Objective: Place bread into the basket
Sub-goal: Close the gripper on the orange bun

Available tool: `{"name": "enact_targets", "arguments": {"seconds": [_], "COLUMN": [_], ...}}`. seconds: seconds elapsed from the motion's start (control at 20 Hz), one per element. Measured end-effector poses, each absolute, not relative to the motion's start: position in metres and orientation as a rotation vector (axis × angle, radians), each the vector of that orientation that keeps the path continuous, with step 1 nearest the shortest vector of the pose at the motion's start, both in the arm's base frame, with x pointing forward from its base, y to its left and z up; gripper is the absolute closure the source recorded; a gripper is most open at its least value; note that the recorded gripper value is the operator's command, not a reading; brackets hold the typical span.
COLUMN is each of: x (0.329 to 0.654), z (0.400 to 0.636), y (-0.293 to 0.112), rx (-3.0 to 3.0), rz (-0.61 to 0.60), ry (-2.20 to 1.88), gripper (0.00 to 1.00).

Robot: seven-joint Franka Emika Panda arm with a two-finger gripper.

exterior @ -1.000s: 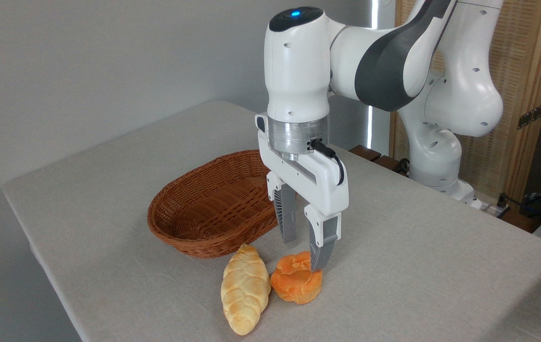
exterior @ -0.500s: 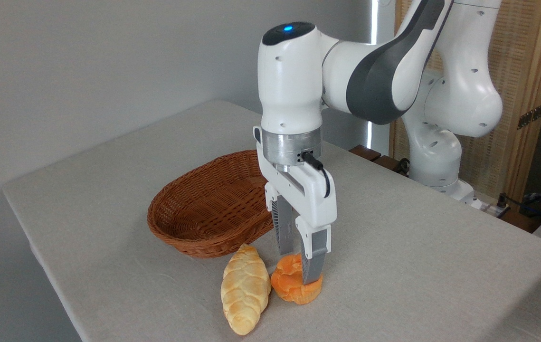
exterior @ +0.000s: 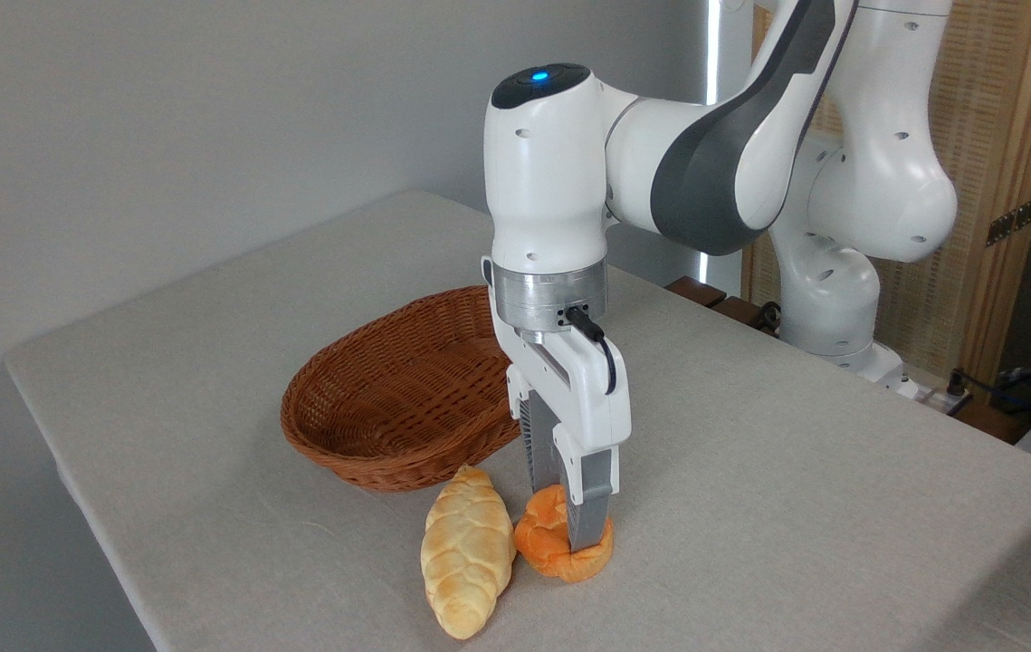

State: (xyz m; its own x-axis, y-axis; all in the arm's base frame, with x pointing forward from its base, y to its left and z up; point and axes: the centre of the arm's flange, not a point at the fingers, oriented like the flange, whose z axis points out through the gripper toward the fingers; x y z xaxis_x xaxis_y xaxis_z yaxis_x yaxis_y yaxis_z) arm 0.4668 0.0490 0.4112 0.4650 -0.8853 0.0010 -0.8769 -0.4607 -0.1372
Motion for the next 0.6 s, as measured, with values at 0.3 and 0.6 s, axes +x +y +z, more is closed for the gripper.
{"name": "enact_targets", "arguments": {"seconds": [0.3,0.6], "x": [0.4668,0.4667], "z": [0.4112,0.4116], "y": [0.0489,0.0495], "rx": [-2.587,-2.587], "rz": [-0.109,-0.110], "ry": [1.564,1.562], "gripper": [0.54,0.57]}}
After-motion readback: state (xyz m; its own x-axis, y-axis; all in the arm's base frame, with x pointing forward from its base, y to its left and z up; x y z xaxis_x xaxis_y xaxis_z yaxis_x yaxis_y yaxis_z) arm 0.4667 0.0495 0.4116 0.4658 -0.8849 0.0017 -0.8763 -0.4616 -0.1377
